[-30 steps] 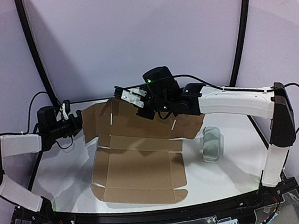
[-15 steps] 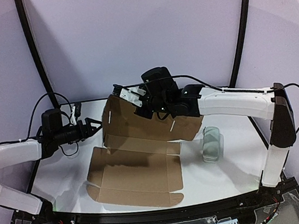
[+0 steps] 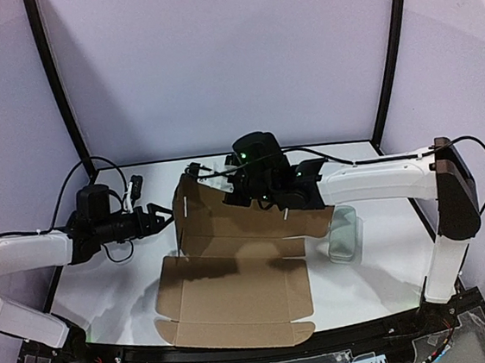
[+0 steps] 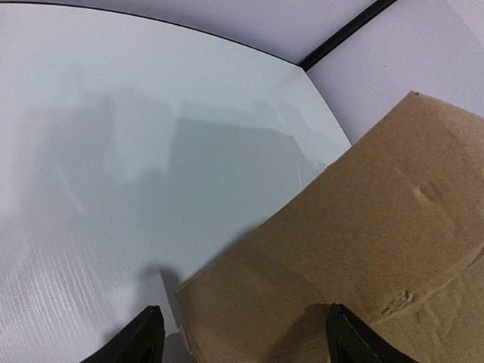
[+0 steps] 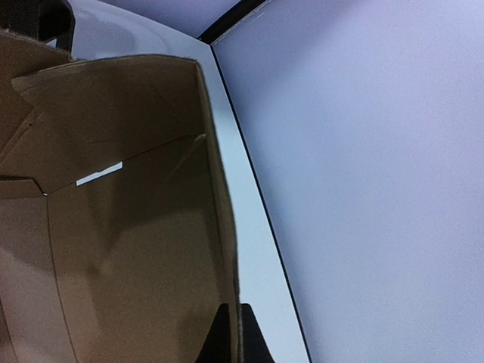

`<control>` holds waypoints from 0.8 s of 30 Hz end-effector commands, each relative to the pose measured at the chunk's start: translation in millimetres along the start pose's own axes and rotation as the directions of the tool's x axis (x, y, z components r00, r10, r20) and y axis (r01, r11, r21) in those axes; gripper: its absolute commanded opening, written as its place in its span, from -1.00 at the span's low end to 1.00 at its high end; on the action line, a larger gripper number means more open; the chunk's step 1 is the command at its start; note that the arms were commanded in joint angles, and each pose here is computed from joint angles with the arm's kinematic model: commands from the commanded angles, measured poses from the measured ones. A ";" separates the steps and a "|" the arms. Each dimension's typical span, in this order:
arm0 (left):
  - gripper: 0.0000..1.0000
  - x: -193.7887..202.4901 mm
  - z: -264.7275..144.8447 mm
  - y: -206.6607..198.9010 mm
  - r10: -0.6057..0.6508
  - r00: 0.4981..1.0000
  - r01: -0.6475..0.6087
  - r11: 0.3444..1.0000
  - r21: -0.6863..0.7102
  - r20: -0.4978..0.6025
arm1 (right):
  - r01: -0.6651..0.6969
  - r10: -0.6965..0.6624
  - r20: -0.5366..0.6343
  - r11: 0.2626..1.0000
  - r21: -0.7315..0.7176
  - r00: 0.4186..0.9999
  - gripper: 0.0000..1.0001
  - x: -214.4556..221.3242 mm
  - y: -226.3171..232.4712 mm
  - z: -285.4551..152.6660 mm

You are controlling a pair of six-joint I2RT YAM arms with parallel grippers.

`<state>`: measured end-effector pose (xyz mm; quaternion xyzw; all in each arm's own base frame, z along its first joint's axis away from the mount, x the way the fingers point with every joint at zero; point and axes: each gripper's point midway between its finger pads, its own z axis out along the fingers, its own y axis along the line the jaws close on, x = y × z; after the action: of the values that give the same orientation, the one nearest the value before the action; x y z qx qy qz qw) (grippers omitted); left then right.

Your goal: Fold the paper box

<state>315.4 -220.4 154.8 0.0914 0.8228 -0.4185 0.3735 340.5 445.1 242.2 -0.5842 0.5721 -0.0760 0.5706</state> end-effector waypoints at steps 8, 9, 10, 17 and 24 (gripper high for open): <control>0.40 26.5 16.7 16.6 -0.018 1.000 0.019 0.999 0.027 -0.023 | 0.151 -0.159 0.120 0.986 0.070 0.980 -1.00 -1.8 30.8 12.7; 0.40 28.5 15.8 18.5 -0.010 1.000 0.010 1.000 0.018 -0.025 | 0.165 -0.173 0.128 0.984 0.074 0.977 -1.00 -3.4 33.5 11.5; 0.40 28.9 14.9 18.1 -0.012 1.000 0.012 1.000 0.017 -0.028 | 0.172 -0.180 0.126 0.983 0.072 0.976 -1.00 -1.5 36.9 11.5; 0.40 35.4 6.9 13.1 0.035 0.998 -0.033 0.999 0.021 -0.060 | 0.285 -0.299 0.134 0.952 0.110 0.945 -1.00 1.0 68.2 10.8; 0.34 38.7 -5.5 -2.2 0.045 0.998 -0.042 0.996 0.078 -0.046 | 0.312 -0.331 0.098 0.935 0.166 0.939 -1.00 -1.7 70.7 22.0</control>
<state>298.5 -222.0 123.9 0.1133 0.8238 -0.4277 0.3544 319.2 469.5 194.1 -0.6336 0.4238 -0.1754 0.6230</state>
